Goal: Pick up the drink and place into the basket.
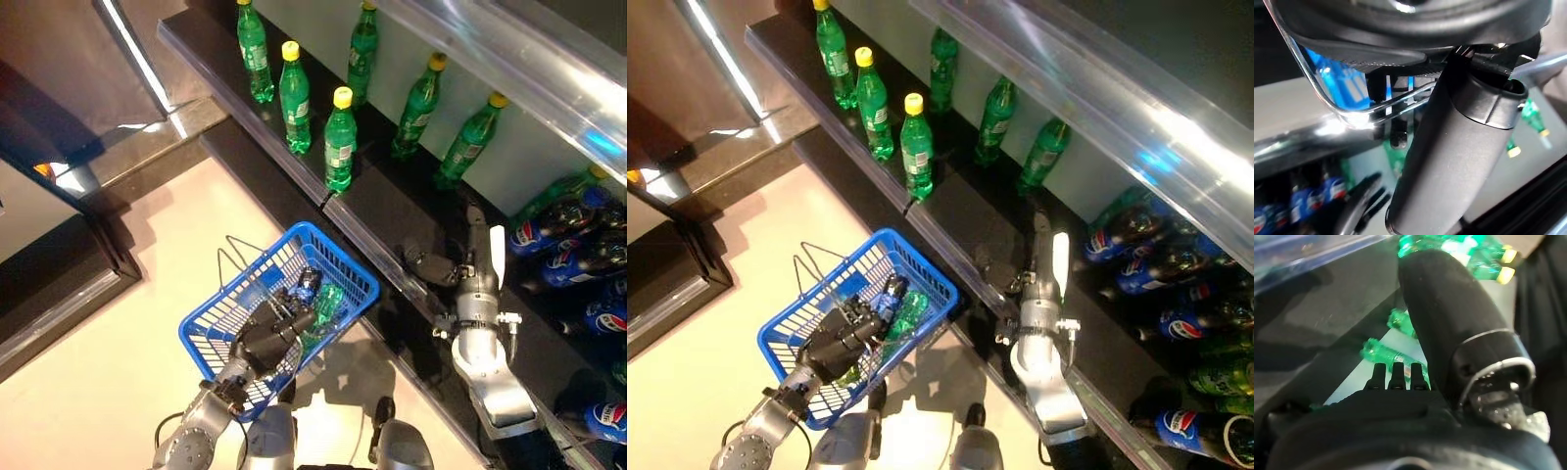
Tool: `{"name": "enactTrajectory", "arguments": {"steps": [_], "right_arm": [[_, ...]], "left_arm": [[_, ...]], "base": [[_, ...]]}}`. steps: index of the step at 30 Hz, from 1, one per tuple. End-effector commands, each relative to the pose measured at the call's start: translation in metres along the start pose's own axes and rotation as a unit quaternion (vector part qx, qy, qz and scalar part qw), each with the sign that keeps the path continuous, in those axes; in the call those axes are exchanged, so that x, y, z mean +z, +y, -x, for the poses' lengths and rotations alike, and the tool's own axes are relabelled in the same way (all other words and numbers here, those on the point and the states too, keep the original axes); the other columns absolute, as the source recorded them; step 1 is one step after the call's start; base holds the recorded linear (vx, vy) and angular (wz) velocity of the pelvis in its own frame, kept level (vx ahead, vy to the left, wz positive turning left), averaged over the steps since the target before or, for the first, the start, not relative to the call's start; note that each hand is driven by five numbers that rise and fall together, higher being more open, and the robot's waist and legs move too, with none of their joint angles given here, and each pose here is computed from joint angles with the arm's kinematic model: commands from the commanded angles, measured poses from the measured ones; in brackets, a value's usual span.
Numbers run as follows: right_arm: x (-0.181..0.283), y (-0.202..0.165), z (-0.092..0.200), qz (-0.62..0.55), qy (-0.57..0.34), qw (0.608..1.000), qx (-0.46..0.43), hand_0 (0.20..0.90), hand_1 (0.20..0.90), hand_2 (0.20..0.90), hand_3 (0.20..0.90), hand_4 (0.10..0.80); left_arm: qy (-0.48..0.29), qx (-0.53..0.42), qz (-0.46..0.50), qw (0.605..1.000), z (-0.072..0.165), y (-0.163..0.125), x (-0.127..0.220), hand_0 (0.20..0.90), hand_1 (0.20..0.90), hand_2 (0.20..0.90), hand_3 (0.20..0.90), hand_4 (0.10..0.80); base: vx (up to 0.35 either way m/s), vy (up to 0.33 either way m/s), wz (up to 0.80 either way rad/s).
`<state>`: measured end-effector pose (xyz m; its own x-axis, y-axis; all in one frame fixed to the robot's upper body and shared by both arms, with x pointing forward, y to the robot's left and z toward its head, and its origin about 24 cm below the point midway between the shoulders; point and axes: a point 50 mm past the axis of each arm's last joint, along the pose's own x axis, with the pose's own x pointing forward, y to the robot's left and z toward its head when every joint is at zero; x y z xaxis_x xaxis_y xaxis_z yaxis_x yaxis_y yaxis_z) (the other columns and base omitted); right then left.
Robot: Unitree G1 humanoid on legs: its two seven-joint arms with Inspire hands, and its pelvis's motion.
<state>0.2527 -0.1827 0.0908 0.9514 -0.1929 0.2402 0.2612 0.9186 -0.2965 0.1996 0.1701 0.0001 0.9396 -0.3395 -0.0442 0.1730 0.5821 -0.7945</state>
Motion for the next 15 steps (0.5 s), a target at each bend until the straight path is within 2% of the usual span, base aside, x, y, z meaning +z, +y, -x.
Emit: {"name": "enactTrajectory", "arguments": {"steps": [1, 7, 11, 15], "right_arm": [[-0.005, -0.006, 0.019, -0.044, -0.028, 0.996, 0.071, 0.9, 0.9, 0.9, 0.9, 0.8], [-0.026, -0.004, 0.036, -0.104, 0.013, 0.986, 0.132, 0.9, 0.9, 0.9, 0.9, 0.8], [-0.032, 0.002, 0.041, -0.128, 0.028, 0.98, 0.152, 0.9, 0.9, 0.9, 0.9, 0.8], [-0.053, 0.018, 0.058, -0.16, 0.082, 0.962, 0.207, 0.9, 0.9, 0.9, 0.9, 0.8]], "left_arm": [[-0.25, -0.2, -0.079, 0.944, -0.003, -0.075, 0.068, 0.3, 0.3, 0.3, 0.2, 0.1], [-0.239, -0.076, -0.122, 0.96, 0.001, -0.032, 0.061, 0.3, 0.3, 0.3, 0.2, 0.1], [-0.233, -0.053, -0.132, 0.962, 0.002, -0.022, 0.057, 0.3, 0.3, 0.3, 0.2, 0.1], [-0.212, 0.026, -0.137, 0.967, 0.006, 0.005, 0.042, 0.3, 0.3, 0.3, 0.2, 0.1]], "base": [[-0.112, -0.008, -0.09], [-0.083, -0.02, -0.06], [-0.034, -0.009, -0.02], [-0.063, -0.011, -0.09]]}}
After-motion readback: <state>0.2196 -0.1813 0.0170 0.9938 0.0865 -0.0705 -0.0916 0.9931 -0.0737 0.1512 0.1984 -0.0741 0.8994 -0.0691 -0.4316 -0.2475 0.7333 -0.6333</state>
